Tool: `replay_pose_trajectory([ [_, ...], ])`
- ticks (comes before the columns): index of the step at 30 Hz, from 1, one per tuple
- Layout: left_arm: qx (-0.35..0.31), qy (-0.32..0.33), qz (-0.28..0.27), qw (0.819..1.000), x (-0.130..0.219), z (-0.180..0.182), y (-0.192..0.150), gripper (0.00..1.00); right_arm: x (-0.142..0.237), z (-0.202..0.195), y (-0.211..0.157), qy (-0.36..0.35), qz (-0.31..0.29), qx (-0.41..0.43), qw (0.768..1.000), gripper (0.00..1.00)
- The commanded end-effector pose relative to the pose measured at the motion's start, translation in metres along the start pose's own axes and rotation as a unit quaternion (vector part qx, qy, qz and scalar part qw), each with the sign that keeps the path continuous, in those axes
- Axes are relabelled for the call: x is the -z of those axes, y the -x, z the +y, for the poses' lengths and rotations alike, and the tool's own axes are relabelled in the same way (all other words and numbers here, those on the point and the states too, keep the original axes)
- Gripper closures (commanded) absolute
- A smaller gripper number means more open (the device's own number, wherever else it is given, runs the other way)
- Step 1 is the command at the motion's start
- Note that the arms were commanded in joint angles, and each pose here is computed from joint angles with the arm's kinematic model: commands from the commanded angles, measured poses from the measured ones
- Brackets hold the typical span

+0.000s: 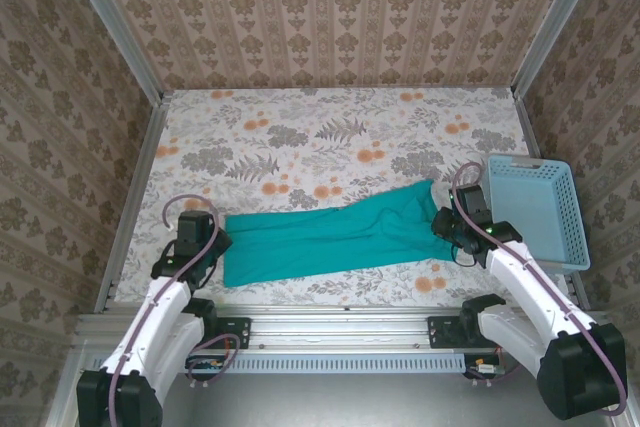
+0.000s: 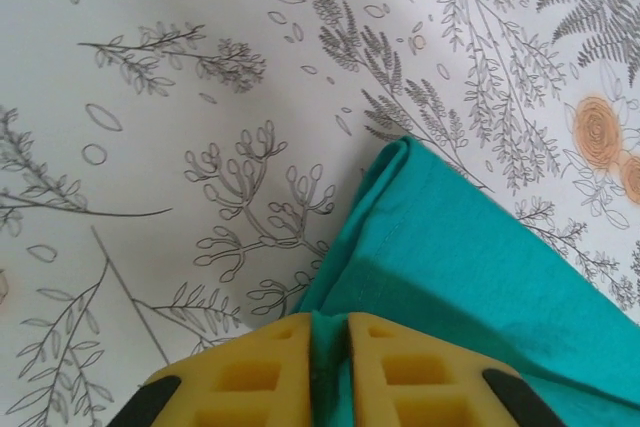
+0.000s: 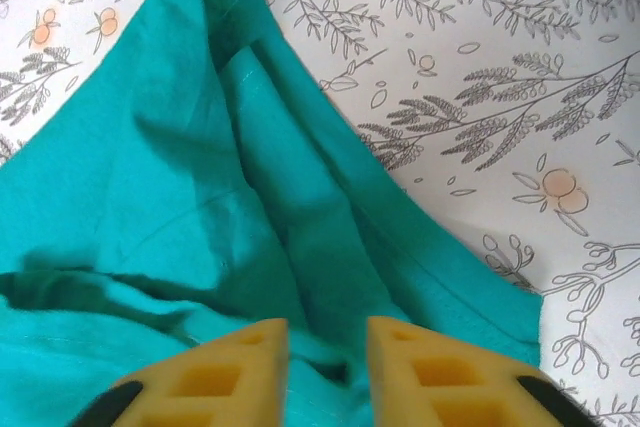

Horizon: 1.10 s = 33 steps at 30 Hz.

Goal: Fold the inside-out t-shirt

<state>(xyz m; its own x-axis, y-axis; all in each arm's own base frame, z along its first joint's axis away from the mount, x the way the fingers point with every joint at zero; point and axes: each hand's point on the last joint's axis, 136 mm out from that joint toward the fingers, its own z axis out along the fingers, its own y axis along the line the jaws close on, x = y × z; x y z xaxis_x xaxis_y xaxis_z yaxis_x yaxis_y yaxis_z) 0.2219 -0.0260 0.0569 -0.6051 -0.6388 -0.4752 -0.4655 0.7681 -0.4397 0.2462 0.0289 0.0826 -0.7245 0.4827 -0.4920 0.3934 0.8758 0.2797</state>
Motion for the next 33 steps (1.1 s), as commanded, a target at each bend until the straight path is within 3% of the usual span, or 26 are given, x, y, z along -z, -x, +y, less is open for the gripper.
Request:
replay_pose_trajectory([
  [1, 0.011, 0.018, -0.005, 1.000, 0.007, 0.009, -0.001, 0.69, 0.006, -0.001, 0.003, -0.004, -0.005, -0.005, 1.000, 0.59],
  [2, 0.008, 0.015, -0.014, 1.000, 0.014, 0.006, 0.005, 0.60, 0.011, 0.000, 0.008, -0.004, -0.011, -0.001, 1.000, 0.56],
  [5, -0.013, -0.024, -0.041, 0.999, 0.032, -0.016, 0.023, 0.50, 0.026, 0.009, 0.021, 0.007, -0.026, 0.014, 1.000, 0.52],
  [10, -0.060, -0.080, -0.027, 0.995, 0.041, -0.059, 0.031, 0.48, 0.030, 0.056, 0.028, 0.063, -0.015, 0.064, 0.996, 0.49],
  [16, -0.137, -0.073, 0.050, 0.987, 0.006, -0.097, 0.008, 0.45, -0.002, 0.118, 0.013, 0.067, 0.025, 0.143, 0.987, 0.47],
  [23, -0.131, -0.022, 0.100, 0.986, -0.035, -0.078, -0.014, 0.46, -0.052, 0.147, -0.016, 0.031, 0.084, 0.206, 0.974, 0.48],
  [28, -0.106, -0.005, 0.101, 0.989, -0.041, -0.056, -0.020, 0.44, -0.071, 0.127, -0.040, -0.003, 0.122, 0.221, 0.968, 0.54],
  [33, -0.086, 0.002, 0.093, 0.992, -0.038, -0.039, -0.022, 0.42, -0.055, 0.098, -0.062, -0.024, 0.131, 0.235, 0.963, 0.65],
])
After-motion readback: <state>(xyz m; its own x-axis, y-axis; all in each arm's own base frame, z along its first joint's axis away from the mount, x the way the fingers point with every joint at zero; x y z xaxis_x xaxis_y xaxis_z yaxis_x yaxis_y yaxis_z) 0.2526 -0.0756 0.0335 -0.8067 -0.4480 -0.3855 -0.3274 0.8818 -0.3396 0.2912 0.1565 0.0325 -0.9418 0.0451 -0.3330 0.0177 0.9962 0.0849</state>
